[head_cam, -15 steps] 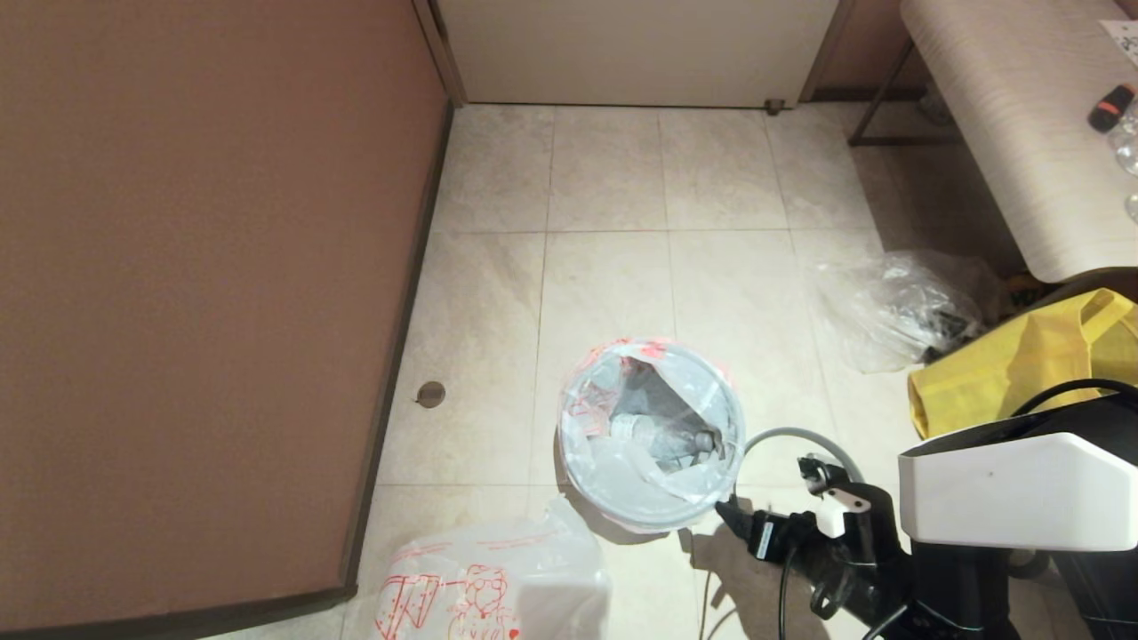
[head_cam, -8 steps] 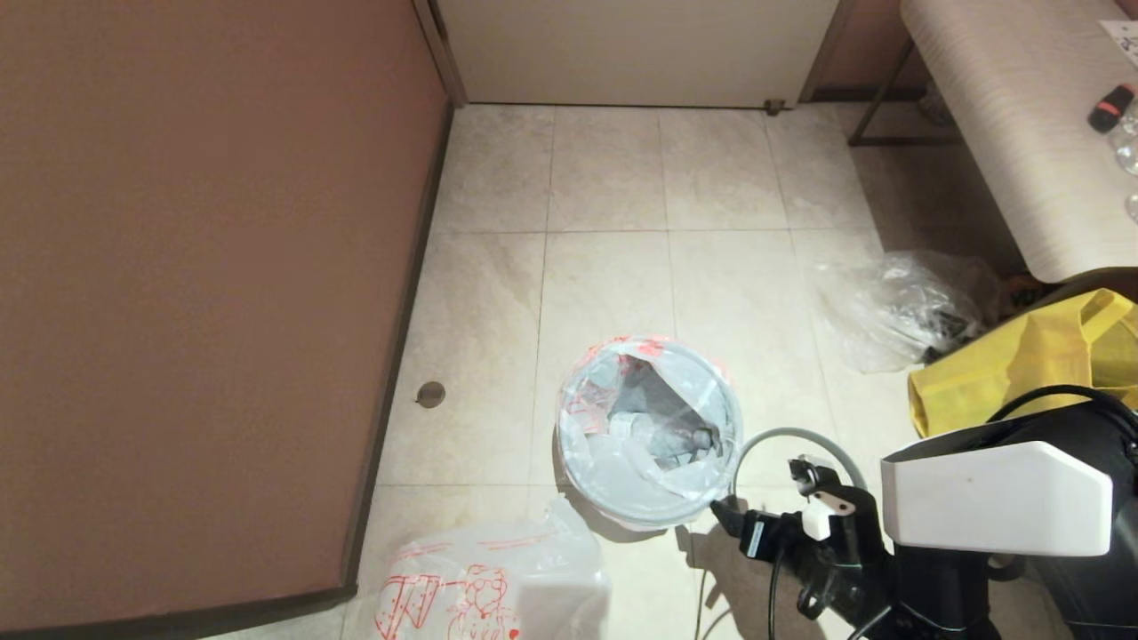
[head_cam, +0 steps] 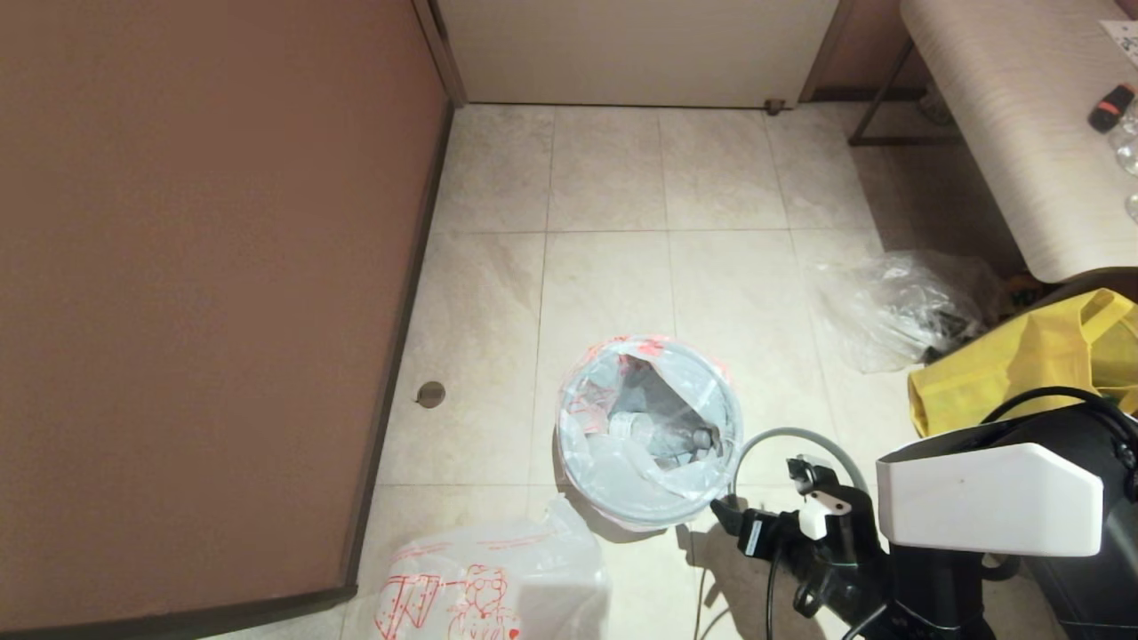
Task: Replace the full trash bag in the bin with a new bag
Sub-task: Place the trash bag on the floor
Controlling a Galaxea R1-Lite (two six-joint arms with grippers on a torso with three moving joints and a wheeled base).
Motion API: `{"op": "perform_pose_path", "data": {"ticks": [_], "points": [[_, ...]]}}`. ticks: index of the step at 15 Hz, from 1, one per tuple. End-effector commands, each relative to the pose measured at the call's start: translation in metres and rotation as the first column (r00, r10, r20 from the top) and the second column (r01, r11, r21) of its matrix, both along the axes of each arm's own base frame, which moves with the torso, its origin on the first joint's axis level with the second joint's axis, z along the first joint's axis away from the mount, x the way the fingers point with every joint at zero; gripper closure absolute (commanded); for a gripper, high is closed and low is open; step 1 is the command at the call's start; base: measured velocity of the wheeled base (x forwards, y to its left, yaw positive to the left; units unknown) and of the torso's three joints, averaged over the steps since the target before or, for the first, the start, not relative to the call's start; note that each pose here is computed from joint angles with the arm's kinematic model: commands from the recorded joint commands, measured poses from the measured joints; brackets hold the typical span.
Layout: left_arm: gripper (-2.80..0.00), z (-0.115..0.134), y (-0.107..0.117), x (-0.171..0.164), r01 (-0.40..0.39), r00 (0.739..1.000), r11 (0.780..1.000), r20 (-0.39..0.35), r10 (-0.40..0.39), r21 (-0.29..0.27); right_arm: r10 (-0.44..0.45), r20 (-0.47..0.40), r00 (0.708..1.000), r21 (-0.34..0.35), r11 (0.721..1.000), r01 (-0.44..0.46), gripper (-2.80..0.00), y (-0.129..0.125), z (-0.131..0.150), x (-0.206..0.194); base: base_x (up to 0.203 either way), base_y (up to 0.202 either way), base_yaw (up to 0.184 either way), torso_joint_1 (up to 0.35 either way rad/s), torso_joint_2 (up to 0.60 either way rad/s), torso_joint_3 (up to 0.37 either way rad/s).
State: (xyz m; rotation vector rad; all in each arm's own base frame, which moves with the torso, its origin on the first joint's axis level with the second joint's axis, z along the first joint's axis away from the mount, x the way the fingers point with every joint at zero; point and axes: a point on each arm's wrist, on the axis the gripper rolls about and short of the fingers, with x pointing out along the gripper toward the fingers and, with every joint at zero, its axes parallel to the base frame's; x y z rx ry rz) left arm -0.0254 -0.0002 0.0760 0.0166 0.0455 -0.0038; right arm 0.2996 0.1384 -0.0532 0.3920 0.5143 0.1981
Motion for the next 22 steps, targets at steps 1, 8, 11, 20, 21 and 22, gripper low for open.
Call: {"op": "perform_pose_path", "data": {"ticks": [1,8,11,20,21,22], "points": [[0.0,0.0,0.0,0.0,0.0,1.0,1.0,-0.002,0.0,0.0,-0.004,0.045,0.999,0.022,1.0,0.003,-2.8,0.001,0.004,0.003,0.0,0.0,0.0,0.0,0.0,0.0],[0.0,0.0,0.0,0.0,0.0,1.0,1.0,-0.002,0.0,0.0,-0.046,0.021,0.999,-0.096,0.994,0.048,-2.8,0.007,-0.007,0.008,0.0,0.0,0.0,0.0,0.0,0.0],[0.0,0.0,0.0,0.0,0.0,1.0,1.0,-0.002,0.0,0.0,-0.046,0.023,0.999,-0.105,0.993,0.048,-2.8,0.007,-0.008,0.008,0.0,0.0,0.0,0.0,0.0,0.0],[0.0,0.0,0.0,0.0,0.001,1.0,1.0,-0.002,-0.001,0.0,-0.03,0.018,0.999,-0.182,0.983,0.033,-2.8,-0.004,0.001,-0.006,0.0,0.0,0.0,0.0,0.0,0.0],[0.0,0.0,0.0,0.0,0.0,1.0,1.0,-0.002,0.0,0.0,-0.038,0.023,0.999,-0.188,0.981,0.042,-2.8,-0.009,0.006,-0.008,0.0,0.0,0.0,0.0,0.0,0.0],[0.0,0.0,0.0,0.0,0.0,1.0,1.0,-0.002,0.0,0.0,-0.047,0.027,0.999,-0.188,0.981,0.052,-2.8,-0.014,0.01,-0.01,0.0,0.0,0.0,0.0,0.0,0.0]]}}
